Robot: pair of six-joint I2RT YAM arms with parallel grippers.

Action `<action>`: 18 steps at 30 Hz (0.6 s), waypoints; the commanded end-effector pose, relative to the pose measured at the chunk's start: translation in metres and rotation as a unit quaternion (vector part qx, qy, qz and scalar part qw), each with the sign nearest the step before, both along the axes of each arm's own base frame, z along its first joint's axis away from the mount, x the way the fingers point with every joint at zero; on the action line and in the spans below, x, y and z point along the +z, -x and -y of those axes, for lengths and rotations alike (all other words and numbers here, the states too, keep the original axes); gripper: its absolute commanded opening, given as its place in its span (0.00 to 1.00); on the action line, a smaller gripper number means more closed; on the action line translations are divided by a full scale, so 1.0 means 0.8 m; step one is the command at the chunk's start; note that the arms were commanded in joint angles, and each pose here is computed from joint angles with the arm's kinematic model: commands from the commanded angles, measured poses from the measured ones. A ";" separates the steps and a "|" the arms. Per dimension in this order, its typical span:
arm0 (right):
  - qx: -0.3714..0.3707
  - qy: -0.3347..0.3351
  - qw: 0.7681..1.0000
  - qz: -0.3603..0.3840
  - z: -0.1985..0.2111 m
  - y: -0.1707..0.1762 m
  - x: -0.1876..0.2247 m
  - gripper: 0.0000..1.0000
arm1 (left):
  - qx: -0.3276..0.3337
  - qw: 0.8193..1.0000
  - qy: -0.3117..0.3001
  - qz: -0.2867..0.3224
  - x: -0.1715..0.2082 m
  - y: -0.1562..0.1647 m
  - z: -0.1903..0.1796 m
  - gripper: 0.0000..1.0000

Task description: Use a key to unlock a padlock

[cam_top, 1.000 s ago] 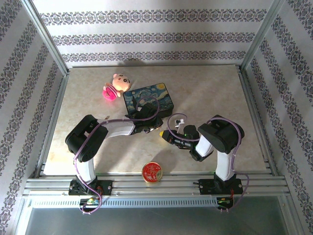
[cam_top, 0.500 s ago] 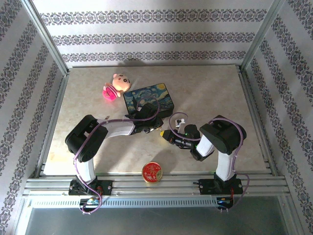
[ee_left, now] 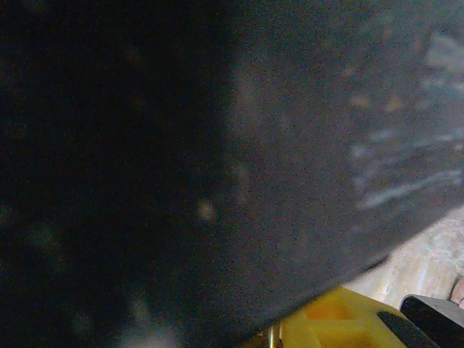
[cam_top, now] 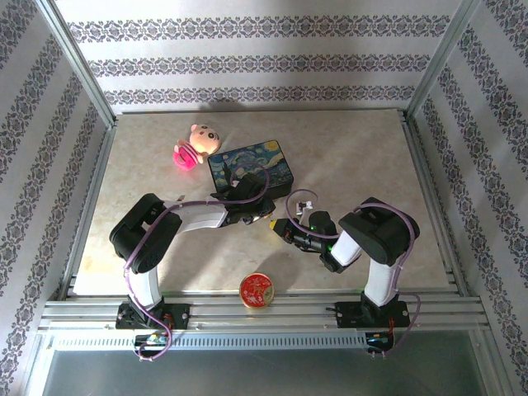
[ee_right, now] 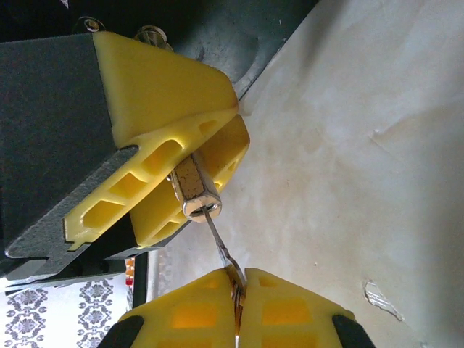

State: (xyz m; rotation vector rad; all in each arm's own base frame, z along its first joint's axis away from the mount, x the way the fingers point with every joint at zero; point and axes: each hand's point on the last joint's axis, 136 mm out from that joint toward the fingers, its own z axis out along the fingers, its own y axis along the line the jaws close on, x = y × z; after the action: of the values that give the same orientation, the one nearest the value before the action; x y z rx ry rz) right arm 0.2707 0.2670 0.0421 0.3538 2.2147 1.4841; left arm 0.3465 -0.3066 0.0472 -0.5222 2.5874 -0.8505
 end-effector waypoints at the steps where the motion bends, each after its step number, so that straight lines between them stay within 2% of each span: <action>1: -0.044 -0.038 0.997 0.055 0.003 -0.027 0.046 0.00 | -0.032 0.999 0.025 -0.012 0.016 0.017 0.013 0.28; 18: -0.071 -0.086 0.994 -0.009 0.003 -0.033 0.047 0.00 | -0.033 0.998 0.048 -0.020 0.017 0.024 0.018 0.27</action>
State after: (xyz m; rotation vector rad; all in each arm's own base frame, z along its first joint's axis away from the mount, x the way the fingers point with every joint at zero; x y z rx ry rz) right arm 0.2717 0.2666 0.0431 0.5198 2.2236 1.5520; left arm 0.3456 -0.3068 0.0472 -0.5309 2.5887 -0.8608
